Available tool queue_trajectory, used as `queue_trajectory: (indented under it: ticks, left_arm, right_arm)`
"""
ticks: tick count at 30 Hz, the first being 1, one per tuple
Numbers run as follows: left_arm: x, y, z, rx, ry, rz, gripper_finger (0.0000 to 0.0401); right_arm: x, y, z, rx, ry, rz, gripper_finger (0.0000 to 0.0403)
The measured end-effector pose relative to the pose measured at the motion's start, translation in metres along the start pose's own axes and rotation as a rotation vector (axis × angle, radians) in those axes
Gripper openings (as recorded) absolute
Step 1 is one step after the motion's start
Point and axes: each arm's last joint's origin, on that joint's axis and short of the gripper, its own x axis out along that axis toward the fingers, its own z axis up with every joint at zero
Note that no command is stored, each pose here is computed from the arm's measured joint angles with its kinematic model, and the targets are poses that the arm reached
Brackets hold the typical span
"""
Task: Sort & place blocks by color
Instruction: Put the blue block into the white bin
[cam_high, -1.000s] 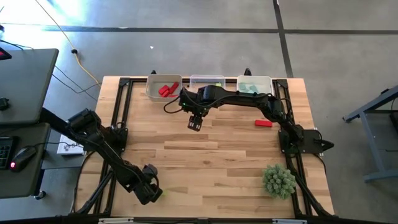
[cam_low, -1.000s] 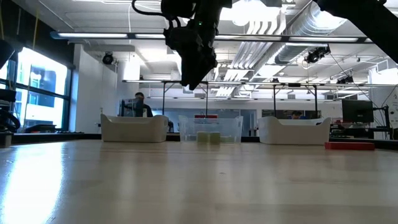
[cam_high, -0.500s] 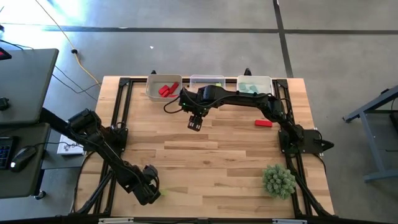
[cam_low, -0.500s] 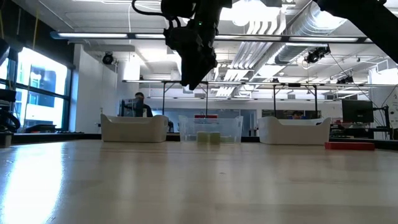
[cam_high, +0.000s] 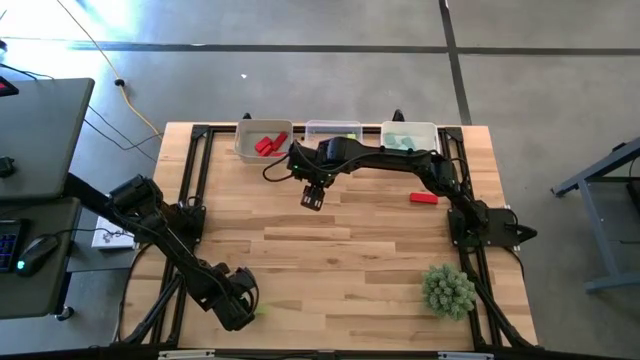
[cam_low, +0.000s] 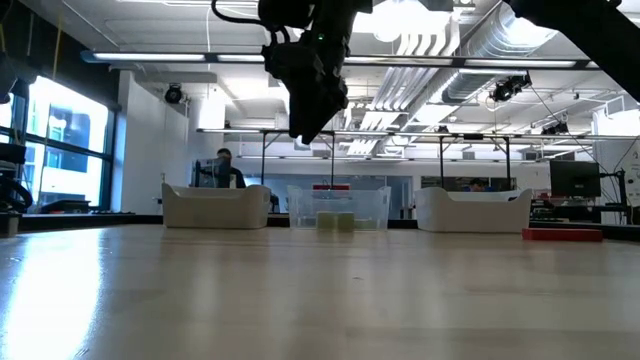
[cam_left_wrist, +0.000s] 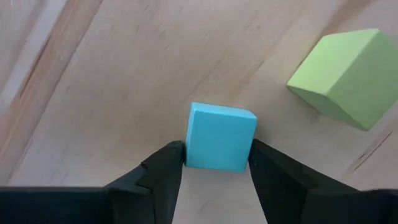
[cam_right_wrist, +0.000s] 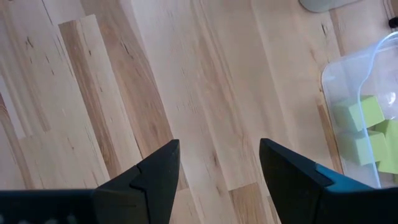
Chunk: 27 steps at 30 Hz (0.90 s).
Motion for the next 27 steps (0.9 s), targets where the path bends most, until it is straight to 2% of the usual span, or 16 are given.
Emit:
queue_trajectory:
  ticks: [8,16,27]
  left_arm:
    - [0.0002,0.0002,0.0005,0.047,-0.018,0.005,0.0166]
    - [0.0024,-0.0001,0.0022,0.085,-0.042,0.013,0.0105]
    - [0.0023,-0.0029,0.002,0.071,-0.033,-0.022,0.0108]
  right_arm:
    - [0.0,-0.0001,0.0,0.001,0.0,0.0,0.0209]
    - [0.0,0.0001,0.0,0.002,0.0,0.0,0.0209]
    - [0.0,0.0005,-0.0001,0.0,0.003,0.02,0.0209]
